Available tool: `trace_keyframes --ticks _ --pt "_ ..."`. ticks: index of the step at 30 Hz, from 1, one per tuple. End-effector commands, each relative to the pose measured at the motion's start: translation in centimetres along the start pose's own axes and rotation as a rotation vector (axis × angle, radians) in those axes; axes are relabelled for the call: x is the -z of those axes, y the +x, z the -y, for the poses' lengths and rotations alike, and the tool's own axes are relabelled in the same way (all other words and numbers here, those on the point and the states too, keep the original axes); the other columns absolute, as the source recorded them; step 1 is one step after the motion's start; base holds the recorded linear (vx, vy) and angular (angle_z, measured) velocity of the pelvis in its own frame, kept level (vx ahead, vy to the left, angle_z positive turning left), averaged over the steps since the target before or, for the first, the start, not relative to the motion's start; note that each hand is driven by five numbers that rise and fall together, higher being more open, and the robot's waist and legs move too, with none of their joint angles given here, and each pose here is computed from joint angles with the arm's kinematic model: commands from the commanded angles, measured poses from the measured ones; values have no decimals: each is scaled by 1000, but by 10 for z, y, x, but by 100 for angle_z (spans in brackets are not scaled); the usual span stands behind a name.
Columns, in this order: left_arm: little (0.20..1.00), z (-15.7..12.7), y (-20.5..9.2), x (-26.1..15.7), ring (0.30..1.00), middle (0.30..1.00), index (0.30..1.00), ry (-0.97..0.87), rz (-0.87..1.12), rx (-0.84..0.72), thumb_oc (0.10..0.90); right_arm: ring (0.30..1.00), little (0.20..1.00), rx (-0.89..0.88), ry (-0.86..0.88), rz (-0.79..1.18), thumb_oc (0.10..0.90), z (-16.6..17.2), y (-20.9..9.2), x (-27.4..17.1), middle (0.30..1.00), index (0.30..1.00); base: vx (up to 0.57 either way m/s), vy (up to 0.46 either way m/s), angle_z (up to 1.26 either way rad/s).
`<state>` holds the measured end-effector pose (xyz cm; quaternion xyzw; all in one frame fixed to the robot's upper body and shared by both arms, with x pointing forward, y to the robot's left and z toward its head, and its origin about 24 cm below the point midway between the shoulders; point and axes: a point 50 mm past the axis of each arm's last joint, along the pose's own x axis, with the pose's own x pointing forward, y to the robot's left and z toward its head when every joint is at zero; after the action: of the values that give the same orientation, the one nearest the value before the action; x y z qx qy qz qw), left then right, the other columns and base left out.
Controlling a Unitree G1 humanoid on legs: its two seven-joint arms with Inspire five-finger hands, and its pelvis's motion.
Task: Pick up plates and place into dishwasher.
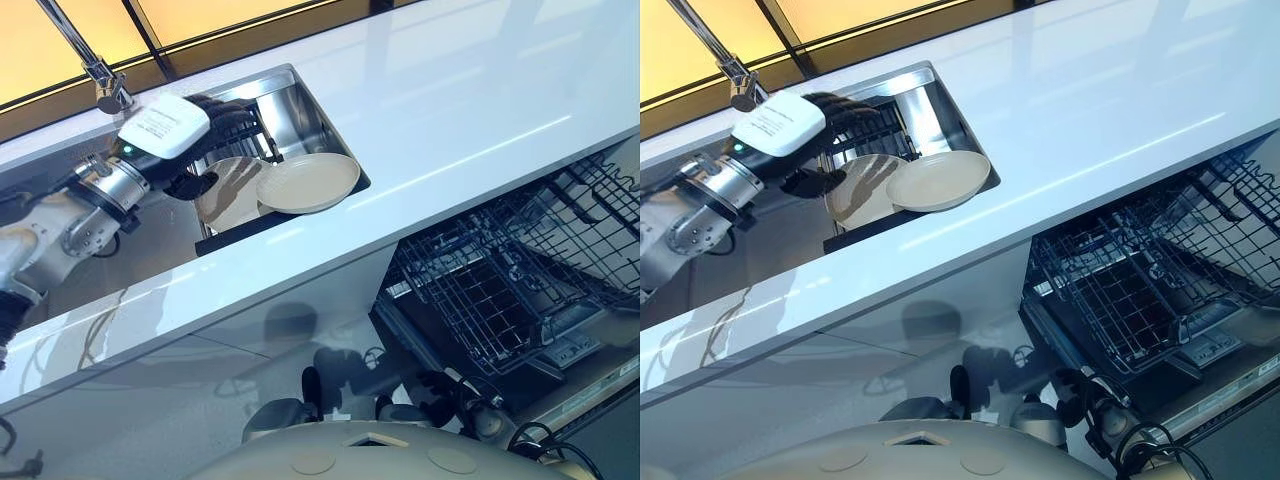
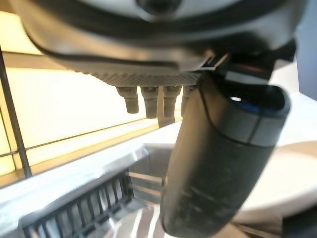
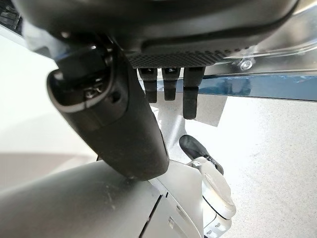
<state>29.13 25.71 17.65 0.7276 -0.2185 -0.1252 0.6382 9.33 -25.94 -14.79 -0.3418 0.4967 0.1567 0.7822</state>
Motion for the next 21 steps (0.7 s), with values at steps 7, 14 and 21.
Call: trace_keyframes --ticks 7,14,21 --pt "900 -44 6 21 900 900 900 33 -115 -295 800 900 900 60 -33 -11 800 22 -5 11 900 900 0 0 0" --pt "900 -33 12 14 900 900 900 31 -108 -294 800 900 900 61 -37 -8 800 21 -4 9 900 900 0 0 0" --pt "900 -29 19 7 900 900 900 31 -84 -289 800 900 900 62 -40 -5 800 22 -4 8 900 900 0 0 0"
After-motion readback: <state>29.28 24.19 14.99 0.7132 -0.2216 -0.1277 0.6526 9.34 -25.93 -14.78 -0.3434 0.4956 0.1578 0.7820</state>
